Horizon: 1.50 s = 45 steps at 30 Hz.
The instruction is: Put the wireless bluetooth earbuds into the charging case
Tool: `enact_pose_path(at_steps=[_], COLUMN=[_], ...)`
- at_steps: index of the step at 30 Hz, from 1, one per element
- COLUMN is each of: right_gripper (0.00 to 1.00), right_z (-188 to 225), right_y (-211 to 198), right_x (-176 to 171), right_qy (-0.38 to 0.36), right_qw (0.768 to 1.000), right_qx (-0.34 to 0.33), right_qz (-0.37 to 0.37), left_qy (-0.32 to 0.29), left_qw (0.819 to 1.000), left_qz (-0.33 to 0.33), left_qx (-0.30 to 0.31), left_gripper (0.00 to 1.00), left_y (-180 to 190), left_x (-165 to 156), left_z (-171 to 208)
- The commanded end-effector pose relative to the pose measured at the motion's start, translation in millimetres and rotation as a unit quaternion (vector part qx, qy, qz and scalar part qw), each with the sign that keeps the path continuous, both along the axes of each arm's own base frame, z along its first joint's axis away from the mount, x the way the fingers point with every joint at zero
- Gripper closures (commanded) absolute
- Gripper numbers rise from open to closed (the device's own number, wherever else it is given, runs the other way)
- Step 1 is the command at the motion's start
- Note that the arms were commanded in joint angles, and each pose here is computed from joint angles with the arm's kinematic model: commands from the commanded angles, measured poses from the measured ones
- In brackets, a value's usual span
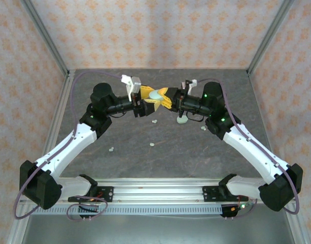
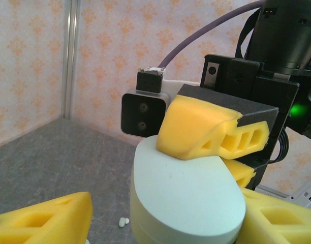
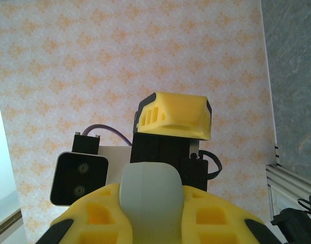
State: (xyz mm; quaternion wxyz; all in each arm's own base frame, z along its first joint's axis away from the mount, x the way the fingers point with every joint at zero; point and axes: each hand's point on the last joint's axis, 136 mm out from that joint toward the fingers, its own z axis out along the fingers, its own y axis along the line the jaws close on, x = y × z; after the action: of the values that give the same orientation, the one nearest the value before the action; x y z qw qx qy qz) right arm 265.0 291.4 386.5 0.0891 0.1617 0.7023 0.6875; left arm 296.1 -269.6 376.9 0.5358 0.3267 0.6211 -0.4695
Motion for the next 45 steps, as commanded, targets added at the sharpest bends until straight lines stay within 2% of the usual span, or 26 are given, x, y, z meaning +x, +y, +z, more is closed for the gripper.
enact_pose_path(at_steps=[1,6,9,12,19,22,26,30,33,35,38,42,45], right_gripper=[0.86,0.86,0.86,0.86,0.81,0.79,0.78,0.76,0.67,0.62,0.49,0.42,0.41], right_z=[10.3,10.0,12.2,12.0,4.2,4.3,6.2,8.1,12.9,19.4,30.8,50.1,52.8], right_y=[2.0,1.7,1.7,2.3,3.0,3.2,3.1,3.4,3.5,3.3,-0.7,-17.9,-34.1], right_x=[-8.0,-8.0,-8.5,-9.0,-9.5,-9.2,-10.2,-11.1,-12.7,-14.3,-16.8,-25.2,-36.2], right_qy=[-0.006,-0.005,-0.006,-0.006,0.002,0.0,-0.004,-0.008,-0.02,-0.038,-0.077,-0.157,-0.249], right_qw=[1.0,1.0,0.999,0.999,0.999,0.999,0.999,0.999,0.999,0.998,0.996,0.987,0.963], right_qx=[0.02,0.021,0.024,0.023,0.018,0.017,0.017,0.017,0.017,0.016,0.012,-0.015,-0.106], right_qz=[0.021,0.021,0.021,0.025,0.028,0.028,0.03,0.032,0.036,0.04,0.038,0.026,0.01], left_qy=[-0.028,-0.029,-0.03,-0.031,-0.031,-0.022,-0.041,-0.052,-0.051,-0.047,-0.04,-0.038,-0.034], left_qw=[0.999,0.999,0.999,0.999,0.999,0.999,0.999,0.998,0.998,0.998,0.998,0.999,0.999], left_qz=[-0.002,-0.001,-0.006,-0.012,-0.008,0.027,0.036,0.039,0.029,0.02,0.003,-0.011,-0.023], left_qx=[-0.017,-0.016,-0.014,-0.015,-0.017,-0.01,0.0,0.015,0.03,0.038,0.039,0.034,0.035], left_gripper=[0.31,0.3,0.33,0.42,0.7,0.74,0.75,0.84,0.92,0.98,1.0,1.0,1.0], left_y=[1.1,1.5,0.5,-0.6,0.0,2.6,0.2,0.9,0.1,-1.1,-3.9,-3.0,-1.3], left_x=[-0.5,-0.5,-1.8,-2.8,-2.3,2.6,-9.6,-18.4,-23.0,-25.2,-29.8,-37.7,-47.3], left_z=[20.8,20.1,20.2,22.3,23.9,20.5,21.9,19.3,14.8,13.5,14.7,21.9,24.3])
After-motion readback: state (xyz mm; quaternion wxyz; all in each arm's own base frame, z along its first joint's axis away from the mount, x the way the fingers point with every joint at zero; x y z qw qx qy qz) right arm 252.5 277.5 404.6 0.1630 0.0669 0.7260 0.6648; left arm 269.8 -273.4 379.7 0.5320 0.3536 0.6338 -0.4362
